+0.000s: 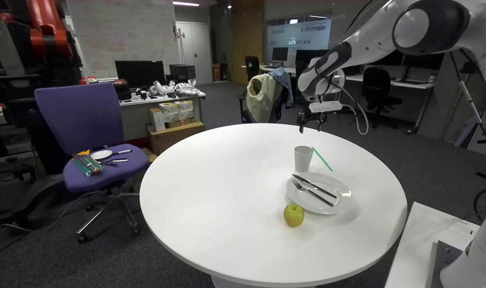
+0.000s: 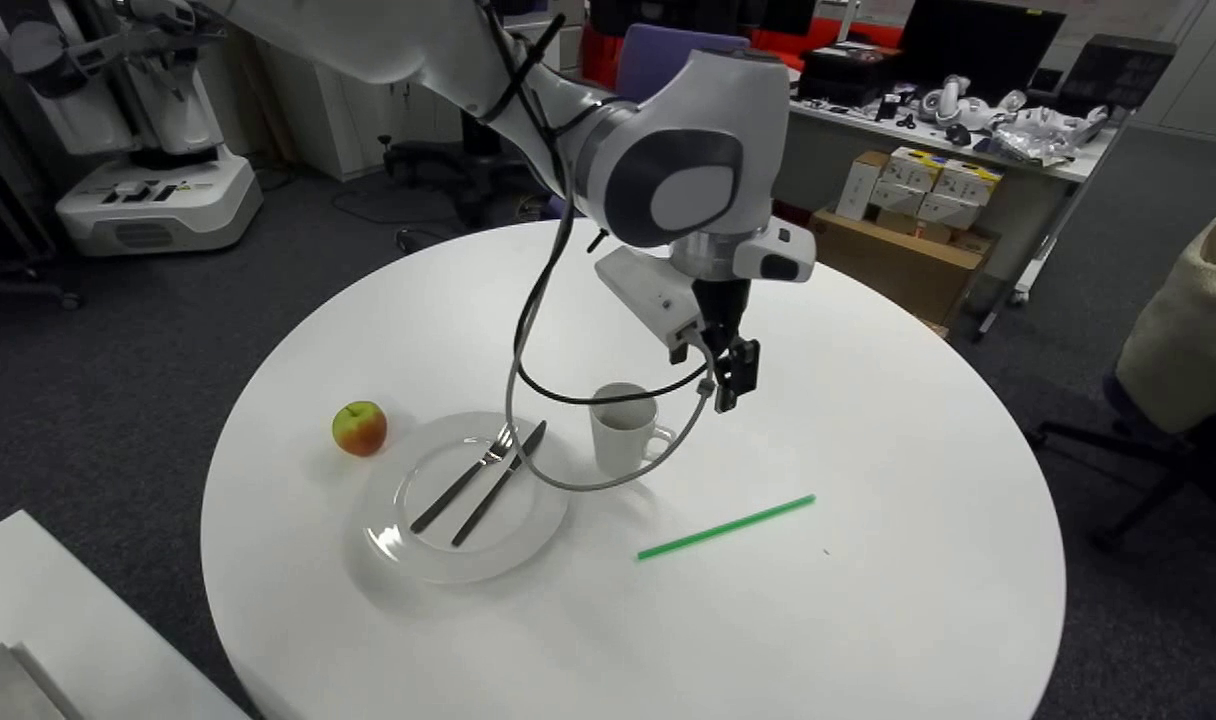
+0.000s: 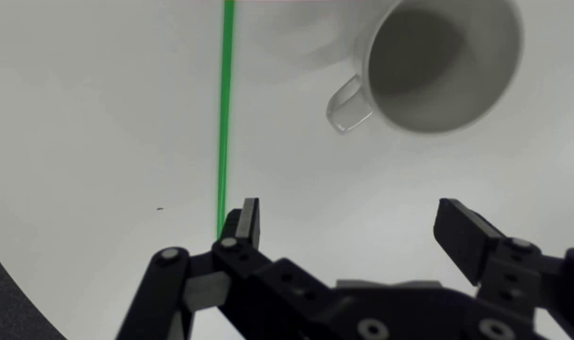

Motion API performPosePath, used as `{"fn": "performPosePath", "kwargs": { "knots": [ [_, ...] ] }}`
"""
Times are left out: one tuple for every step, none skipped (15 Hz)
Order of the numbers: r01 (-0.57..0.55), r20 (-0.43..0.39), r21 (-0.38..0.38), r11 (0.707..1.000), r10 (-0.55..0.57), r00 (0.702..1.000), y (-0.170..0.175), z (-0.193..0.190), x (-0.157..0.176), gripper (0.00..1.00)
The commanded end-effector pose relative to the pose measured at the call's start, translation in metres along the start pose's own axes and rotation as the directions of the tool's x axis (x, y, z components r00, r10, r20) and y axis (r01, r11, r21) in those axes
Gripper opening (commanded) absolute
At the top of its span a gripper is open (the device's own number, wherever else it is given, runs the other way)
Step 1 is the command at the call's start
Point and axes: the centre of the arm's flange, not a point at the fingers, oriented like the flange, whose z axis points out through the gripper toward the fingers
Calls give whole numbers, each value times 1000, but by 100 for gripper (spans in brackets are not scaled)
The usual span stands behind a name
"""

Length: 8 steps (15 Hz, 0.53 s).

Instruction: Remove the green straw from the white mug and put it on the table

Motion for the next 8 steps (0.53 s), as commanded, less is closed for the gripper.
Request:
{"fn": "performPosePath", "kwargs": {
  "knots": [
    [6,-11,31,1000,-6,1000,-9,-34,-79,100],
    [5,-4,40,999,-5,1000,-12,-39,-89,100],
    [1,2,45,999,-1,1000,-15,-44,-100,100],
    [2,12,49,999,-3,1000,-18,-48,-111,100],
    [15,32,29,999,-16,999,-20,-25,-54,100],
    [16,39,34,999,-17,999,-22,-29,-65,100],
    [17,42,38,999,-19,999,-23,-33,-73,100],
    [17,43,41,999,-19,999,-23,-35,-78,100]
  ]
}}
